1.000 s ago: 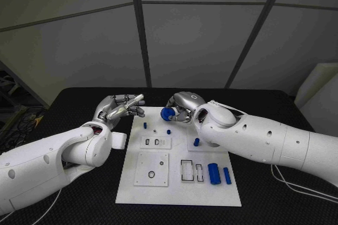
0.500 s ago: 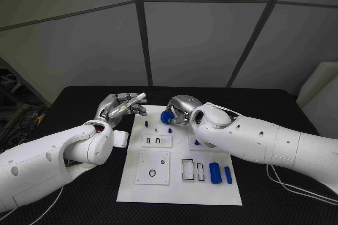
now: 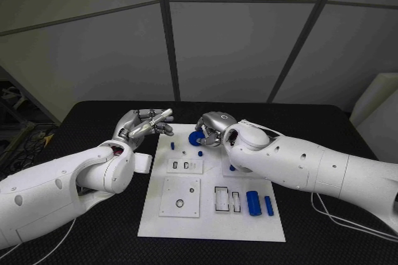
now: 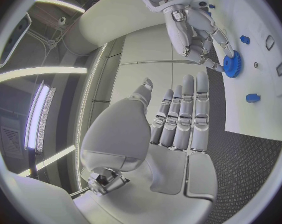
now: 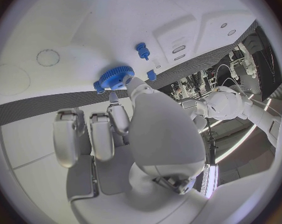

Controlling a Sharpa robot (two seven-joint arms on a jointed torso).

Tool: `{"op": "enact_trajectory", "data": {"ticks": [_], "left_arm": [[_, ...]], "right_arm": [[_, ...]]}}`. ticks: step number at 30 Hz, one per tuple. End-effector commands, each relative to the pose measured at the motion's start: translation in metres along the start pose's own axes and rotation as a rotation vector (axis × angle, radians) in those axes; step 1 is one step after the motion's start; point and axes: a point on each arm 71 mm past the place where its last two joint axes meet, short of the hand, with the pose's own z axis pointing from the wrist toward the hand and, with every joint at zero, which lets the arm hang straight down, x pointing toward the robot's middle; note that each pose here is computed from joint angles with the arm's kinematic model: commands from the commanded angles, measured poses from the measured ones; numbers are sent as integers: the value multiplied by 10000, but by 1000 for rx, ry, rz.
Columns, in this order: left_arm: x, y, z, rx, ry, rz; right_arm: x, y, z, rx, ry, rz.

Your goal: Assemble the parts on the task board

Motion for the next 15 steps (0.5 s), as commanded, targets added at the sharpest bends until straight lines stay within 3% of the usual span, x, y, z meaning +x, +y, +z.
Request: {"op": "enact_trajectory", "data": {"ticks": [1, 9, 15], "left_arm": [[16, -16, 2, 7, 14, -3], [16, -16, 2, 6, 15, -3], [11, -16, 1, 5, 14, -2]], "right_arm": [[14, 6, 12, -1, 31, 2], [53, 18, 17, -6, 81, 9], [34, -7, -5, -7, 67, 20]]}}
